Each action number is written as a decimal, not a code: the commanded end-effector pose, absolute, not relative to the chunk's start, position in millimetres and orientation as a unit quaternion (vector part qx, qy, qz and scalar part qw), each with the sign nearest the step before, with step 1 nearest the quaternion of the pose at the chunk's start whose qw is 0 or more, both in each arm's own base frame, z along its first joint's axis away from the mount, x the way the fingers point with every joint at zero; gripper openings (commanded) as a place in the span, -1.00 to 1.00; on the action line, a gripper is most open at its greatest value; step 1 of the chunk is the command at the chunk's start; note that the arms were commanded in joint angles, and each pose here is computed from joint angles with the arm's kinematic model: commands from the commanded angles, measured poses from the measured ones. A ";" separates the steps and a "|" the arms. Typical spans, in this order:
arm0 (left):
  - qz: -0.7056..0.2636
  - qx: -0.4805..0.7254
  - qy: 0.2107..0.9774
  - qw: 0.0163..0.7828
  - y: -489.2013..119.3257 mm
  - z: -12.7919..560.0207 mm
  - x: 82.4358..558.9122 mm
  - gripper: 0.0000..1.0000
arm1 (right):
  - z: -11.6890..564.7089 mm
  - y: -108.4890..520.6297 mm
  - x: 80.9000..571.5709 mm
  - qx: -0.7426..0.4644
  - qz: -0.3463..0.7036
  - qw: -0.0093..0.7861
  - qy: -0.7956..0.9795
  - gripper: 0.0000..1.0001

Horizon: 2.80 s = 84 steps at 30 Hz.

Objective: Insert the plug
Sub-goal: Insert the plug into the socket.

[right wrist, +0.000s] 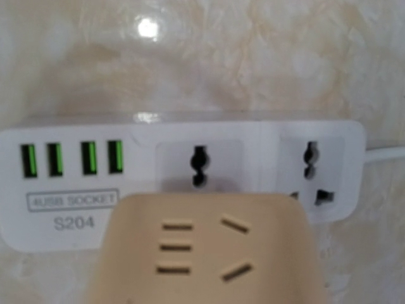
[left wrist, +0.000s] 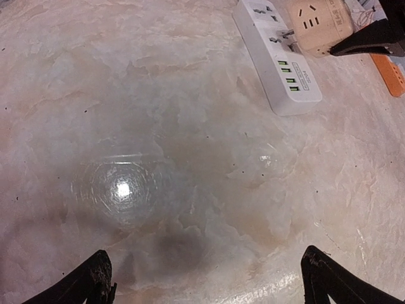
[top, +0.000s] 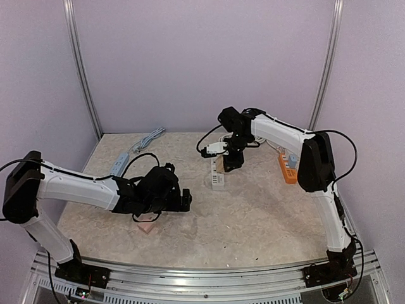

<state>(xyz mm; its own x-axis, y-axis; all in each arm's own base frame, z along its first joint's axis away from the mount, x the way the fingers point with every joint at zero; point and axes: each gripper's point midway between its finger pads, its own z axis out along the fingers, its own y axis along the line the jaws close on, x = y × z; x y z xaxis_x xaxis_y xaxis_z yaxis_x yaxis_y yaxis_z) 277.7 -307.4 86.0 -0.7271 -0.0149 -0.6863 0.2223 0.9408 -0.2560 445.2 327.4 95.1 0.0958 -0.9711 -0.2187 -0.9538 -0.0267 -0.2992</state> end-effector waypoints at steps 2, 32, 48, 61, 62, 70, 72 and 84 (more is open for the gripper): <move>-0.167 0.049 0.911 0.373 -307.5 105.8 273.9 0.98 | 86.0 328.0 442.3 -0.728 -0.016 0.175 0.663 -1.00; -0.165 0.038 0.912 0.374 -294.0 114.1 255.4 0.98 | 52.9 312.2 388.9 -0.719 0.051 0.082 0.688 -1.00; -0.176 0.029 0.904 0.388 -280.8 121.9 250.3 0.98 | 61.8 310.4 336.0 -0.670 0.063 0.030 0.739 -1.00; -0.140 0.019 0.910 0.390 -266.4 120.9 251.3 0.98 | 37.9 313.7 341.1 -0.674 0.004 0.004 0.739 -1.00; -0.138 0.018 0.911 0.389 -265.6 119.6 251.4 0.98 | 33.2 314.4 340.0 -0.675 -0.001 -0.002 0.738 -1.00; -0.138 0.021 0.909 0.392 -263.8 120.9 250.3 0.98 | 14.2 323.7 343.4 -0.690 -0.041 -0.013 0.723 -0.95; -0.137 0.023 0.910 0.391 -262.8 121.3 249.5 0.98 | 12.1 326.8 343.7 -0.695 -0.051 -0.011 0.717 -0.94; -0.150 0.020 0.908 0.391 -263.4 125.7 247.4 0.98 | -0.9 341.0 360.7 -0.705 -0.130 0.015 0.697 -0.61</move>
<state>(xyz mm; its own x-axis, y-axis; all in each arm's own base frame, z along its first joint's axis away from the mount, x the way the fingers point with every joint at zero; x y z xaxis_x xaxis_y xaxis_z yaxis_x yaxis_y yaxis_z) 250.6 -264.3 125.7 -0.6926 -0.0870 -0.7161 0.1480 0.9545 -0.2590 377.4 346.5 85.8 -0.0240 -0.9985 0.0496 -0.9441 0.0063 -0.3297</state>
